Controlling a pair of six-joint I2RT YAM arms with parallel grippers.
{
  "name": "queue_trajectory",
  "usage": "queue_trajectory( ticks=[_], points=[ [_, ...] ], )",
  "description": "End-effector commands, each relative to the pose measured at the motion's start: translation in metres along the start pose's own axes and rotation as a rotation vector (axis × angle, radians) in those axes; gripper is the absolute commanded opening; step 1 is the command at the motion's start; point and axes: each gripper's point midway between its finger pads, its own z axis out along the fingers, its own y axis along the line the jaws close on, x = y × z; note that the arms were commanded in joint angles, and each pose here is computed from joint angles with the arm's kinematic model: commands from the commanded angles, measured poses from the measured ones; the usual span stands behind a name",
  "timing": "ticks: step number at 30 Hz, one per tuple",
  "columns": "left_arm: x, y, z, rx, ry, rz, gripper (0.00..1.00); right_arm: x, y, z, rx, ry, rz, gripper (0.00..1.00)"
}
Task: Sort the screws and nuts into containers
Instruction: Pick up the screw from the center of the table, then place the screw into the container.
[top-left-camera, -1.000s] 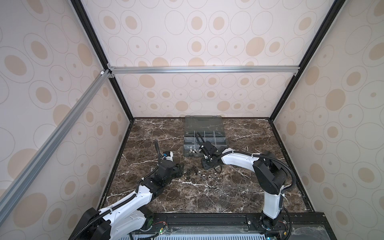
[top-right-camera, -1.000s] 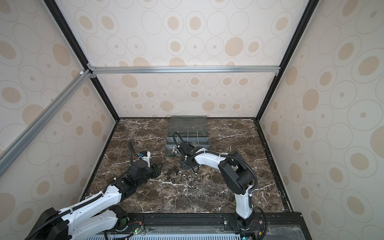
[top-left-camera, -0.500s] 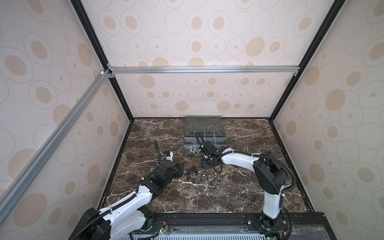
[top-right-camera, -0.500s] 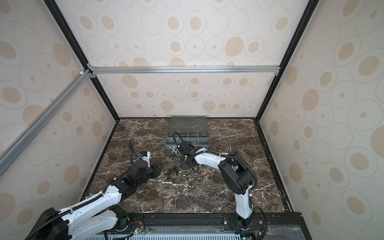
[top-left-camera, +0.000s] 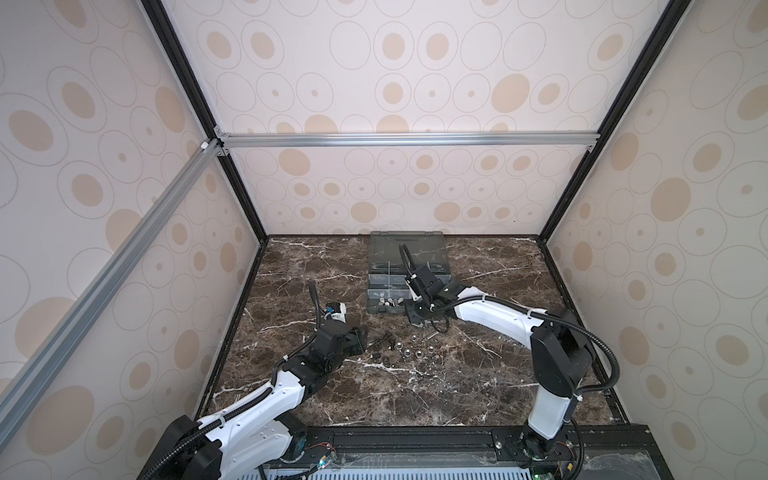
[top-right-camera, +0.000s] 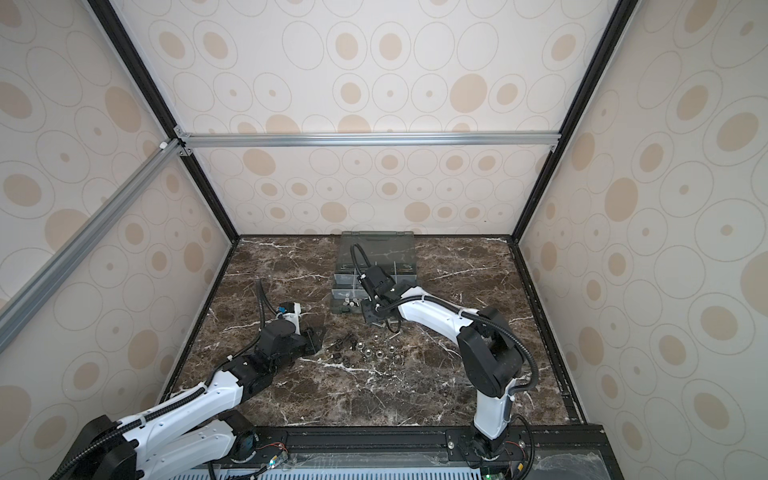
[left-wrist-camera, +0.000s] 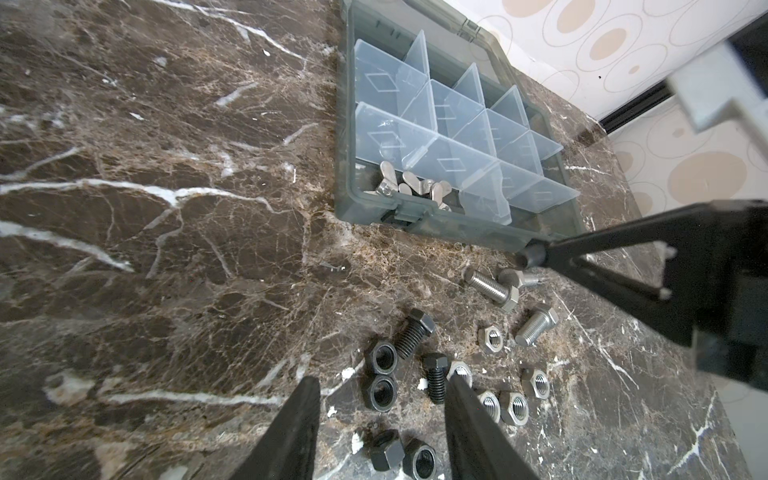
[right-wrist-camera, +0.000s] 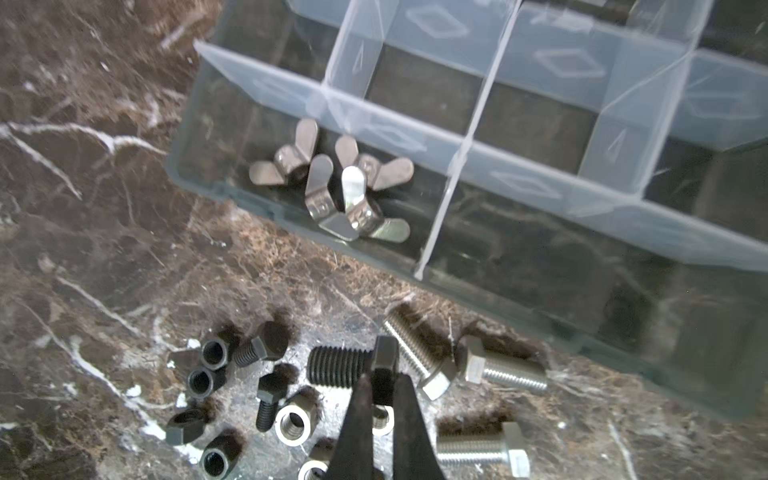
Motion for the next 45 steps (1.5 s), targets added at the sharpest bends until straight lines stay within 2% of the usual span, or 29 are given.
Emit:
queue_trajectory(
  ticks=[1, 12, 17, 23, 45],
  points=[
    [-0.007, 0.0, -0.002, 0.001, -0.03, -0.026, 0.49, -0.019, -0.019, -0.014, 0.037, -0.032, -0.006, 0.06],
    [-0.005, -0.003, -0.001, 0.02, -0.021, -0.023, 0.49, -0.024, -0.065, 0.016, 0.115, 0.038, 0.037, 0.08],
    [-0.005, -0.003, -0.001, 0.022, -0.02, -0.023, 0.49, -0.022, -0.072, 0.024, 0.128, 0.06, 0.055, 0.19],
    [-0.005, -0.004, -0.001, 0.025, -0.021, -0.025, 0.5, -0.021, -0.073, 0.02, 0.126, 0.055, 0.056, 0.28],
    [-0.003, -0.002, -0.001, 0.017, -0.013, -0.011, 0.5, -0.014, -0.07, -0.012, 0.084, 0.007, 0.096, 0.32]
  ],
)
